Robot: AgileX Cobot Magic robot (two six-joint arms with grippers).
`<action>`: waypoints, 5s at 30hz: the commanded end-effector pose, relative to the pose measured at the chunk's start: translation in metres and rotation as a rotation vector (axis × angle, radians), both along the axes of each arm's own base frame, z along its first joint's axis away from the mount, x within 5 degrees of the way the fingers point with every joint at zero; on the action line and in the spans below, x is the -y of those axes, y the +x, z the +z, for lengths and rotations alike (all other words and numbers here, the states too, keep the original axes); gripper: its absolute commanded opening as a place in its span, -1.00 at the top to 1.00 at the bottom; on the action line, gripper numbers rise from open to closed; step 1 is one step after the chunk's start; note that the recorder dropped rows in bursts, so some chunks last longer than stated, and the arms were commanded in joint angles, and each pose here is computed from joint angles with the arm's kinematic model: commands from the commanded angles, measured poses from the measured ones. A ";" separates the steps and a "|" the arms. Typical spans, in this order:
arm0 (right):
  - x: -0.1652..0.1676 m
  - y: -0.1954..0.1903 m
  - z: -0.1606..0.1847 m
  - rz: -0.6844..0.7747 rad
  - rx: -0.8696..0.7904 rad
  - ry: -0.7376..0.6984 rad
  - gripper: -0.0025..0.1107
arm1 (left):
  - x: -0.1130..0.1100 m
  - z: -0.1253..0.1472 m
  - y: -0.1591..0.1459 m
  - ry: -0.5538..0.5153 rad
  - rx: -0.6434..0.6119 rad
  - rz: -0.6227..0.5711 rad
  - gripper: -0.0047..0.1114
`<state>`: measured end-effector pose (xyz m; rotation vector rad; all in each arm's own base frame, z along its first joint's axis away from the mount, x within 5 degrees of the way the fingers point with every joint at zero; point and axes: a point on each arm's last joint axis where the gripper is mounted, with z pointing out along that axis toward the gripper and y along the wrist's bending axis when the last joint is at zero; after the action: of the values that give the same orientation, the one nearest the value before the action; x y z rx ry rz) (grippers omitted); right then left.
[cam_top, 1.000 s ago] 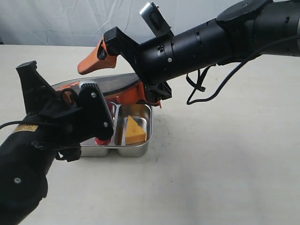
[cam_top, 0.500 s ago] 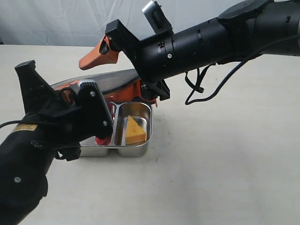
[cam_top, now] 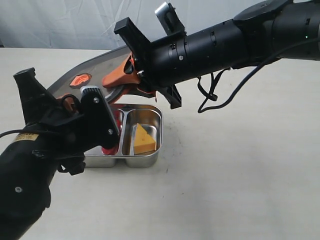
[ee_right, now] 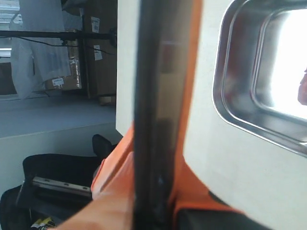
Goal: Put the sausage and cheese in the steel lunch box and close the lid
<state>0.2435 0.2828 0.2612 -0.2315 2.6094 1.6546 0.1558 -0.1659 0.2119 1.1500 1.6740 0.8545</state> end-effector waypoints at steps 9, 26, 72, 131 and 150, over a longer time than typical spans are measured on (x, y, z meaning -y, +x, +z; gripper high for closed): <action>0.005 0.001 -0.008 0.060 0.134 -0.110 0.97 | 0.005 -0.001 -0.001 0.004 -0.031 -0.044 0.92; 0.010 0.004 -0.016 0.073 0.219 -0.216 0.97 | 0.001 -0.002 -0.002 -0.054 -0.046 0.024 0.92; 0.051 0.029 -0.015 0.114 0.170 0.073 0.97 | -0.078 0.086 -0.031 -0.798 0.120 0.224 0.05; 0.047 0.036 -0.132 0.247 -0.089 -0.045 0.97 | -0.089 0.065 -0.041 -0.919 0.046 0.169 0.25; 0.056 0.024 -0.136 0.360 -0.198 -0.152 -0.17 | -0.088 0.065 -0.041 -0.918 0.042 0.163 0.25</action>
<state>0.2734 0.2337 0.1301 -0.5168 2.8882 1.7307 0.1155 -0.0774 0.2756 0.3528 1.8374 0.1349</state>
